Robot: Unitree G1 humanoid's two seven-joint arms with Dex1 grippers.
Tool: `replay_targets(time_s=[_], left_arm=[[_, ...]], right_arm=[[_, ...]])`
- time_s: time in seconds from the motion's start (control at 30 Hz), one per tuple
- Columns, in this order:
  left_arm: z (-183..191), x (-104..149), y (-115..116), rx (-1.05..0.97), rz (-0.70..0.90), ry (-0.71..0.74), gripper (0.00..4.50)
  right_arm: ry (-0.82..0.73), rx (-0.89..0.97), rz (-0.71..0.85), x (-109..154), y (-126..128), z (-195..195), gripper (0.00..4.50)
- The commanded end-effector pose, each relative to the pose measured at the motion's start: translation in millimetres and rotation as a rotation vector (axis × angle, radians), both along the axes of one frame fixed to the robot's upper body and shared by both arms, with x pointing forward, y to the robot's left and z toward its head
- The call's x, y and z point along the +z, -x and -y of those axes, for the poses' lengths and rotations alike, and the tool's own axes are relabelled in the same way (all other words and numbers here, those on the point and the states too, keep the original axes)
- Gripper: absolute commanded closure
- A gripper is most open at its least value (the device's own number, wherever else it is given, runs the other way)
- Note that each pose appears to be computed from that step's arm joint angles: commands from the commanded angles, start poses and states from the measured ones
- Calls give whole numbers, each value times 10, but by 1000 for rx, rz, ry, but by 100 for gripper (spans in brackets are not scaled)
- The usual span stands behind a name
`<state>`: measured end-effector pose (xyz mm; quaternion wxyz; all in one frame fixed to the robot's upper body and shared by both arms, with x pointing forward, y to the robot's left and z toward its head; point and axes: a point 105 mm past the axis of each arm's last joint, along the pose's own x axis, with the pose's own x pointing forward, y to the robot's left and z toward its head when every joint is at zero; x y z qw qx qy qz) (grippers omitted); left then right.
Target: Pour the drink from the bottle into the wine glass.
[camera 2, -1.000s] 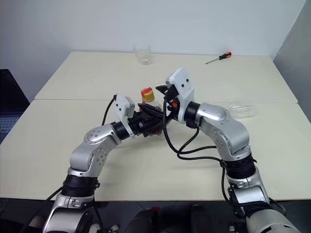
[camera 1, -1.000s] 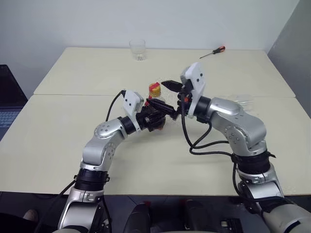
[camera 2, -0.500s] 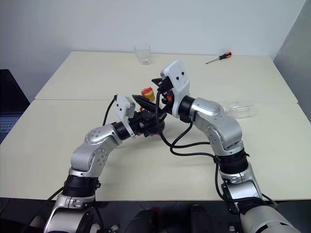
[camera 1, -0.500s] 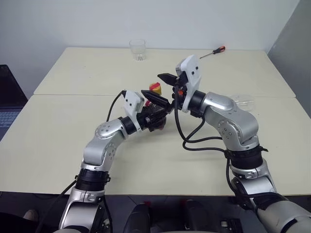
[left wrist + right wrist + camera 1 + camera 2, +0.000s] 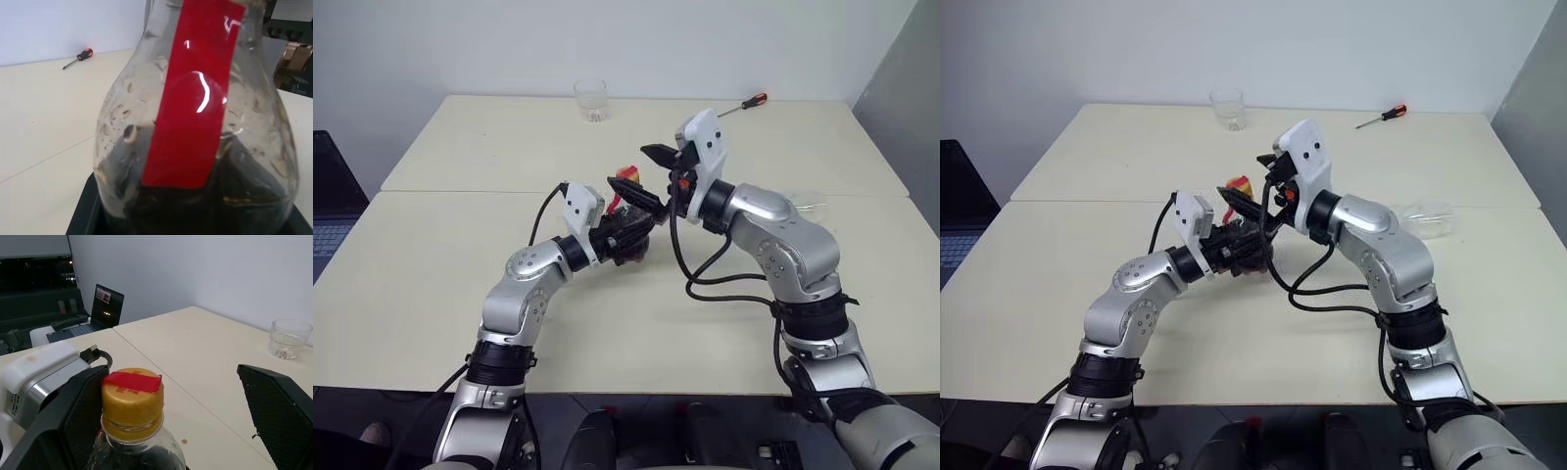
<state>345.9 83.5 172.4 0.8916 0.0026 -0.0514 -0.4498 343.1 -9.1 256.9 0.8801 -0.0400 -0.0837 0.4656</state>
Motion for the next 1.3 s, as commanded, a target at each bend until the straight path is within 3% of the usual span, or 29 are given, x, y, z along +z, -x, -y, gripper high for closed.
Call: replay_targets(time_s=[0.03,1.3], left_arm=[[46,185,60,-23,80,15,245],[37,181,41,-21,76,13,245]], right_arm=[[-26,-18,61,153,29,77,3],[37,-86,30,13,69,497,3]])
